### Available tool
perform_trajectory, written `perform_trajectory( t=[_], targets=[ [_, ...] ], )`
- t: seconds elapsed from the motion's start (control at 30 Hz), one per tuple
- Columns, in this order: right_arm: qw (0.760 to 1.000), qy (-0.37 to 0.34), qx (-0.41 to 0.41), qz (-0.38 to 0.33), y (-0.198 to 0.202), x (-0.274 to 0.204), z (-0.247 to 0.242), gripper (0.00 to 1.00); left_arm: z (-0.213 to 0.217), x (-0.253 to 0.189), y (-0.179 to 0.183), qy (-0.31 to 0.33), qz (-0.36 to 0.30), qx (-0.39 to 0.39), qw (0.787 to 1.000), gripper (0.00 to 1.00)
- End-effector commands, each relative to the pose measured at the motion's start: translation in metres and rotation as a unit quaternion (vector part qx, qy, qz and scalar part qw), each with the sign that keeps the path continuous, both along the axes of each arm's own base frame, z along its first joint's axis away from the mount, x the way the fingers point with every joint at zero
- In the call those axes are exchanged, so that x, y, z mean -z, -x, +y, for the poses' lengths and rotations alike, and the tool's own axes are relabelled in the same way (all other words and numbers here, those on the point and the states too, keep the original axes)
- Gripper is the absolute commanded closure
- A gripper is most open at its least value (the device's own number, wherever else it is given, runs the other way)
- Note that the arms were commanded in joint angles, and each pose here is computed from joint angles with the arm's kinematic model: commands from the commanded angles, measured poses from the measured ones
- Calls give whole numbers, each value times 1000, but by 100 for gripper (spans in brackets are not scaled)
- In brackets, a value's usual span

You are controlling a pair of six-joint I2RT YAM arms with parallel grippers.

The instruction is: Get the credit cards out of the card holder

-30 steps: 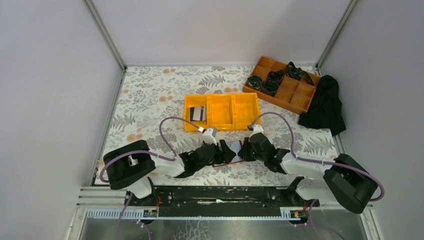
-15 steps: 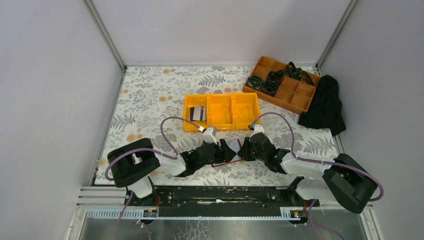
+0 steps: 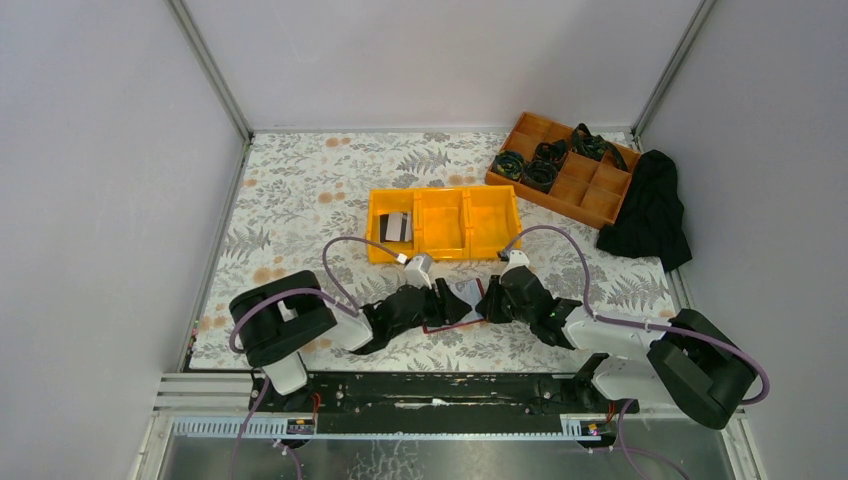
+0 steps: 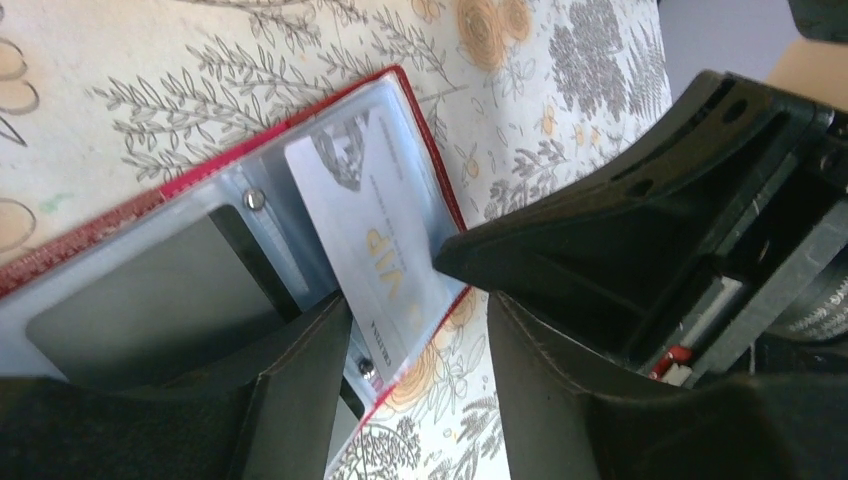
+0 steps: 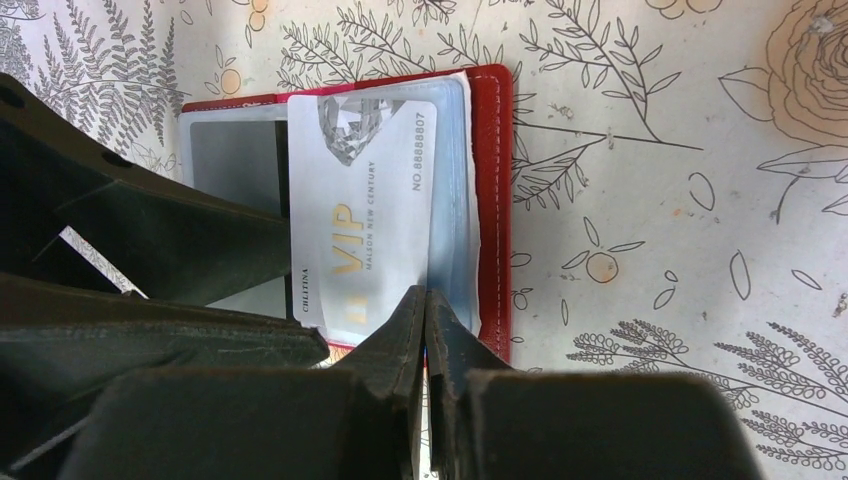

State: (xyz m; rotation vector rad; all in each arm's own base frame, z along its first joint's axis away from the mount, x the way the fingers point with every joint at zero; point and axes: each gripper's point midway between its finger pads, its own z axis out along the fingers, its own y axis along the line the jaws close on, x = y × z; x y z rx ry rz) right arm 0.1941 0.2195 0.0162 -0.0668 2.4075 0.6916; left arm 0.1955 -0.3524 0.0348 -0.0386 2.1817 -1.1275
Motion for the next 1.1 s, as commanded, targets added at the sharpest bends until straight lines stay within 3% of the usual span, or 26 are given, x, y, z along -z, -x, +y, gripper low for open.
perform_trajectory(
  t=[0.0,0.3,0.57,0.7,0.93,1.07],
  targets=[
    [1000,6,-2,13,5,8,-4,94,3,3,16,33,15,28,999,41],
    [1000,8,-5,18,6,12,-3,94,2,-17,18,123,15,42,991,52],
    [1000,10,-5,22,6,16,-2,94,19,-23,10,132,3,13,991,59],
    [1000,10,-6,22,6,16,-2,94,19,-23,9,132,4,12,991,78],
    [1000,12,-4,22,6,16,-3,94,15,-17,8,132,14,18,991,99],
    [1000,12,-3,22,6,16,-3,94,18,-16,8,129,16,14,991,100]
  ],
)
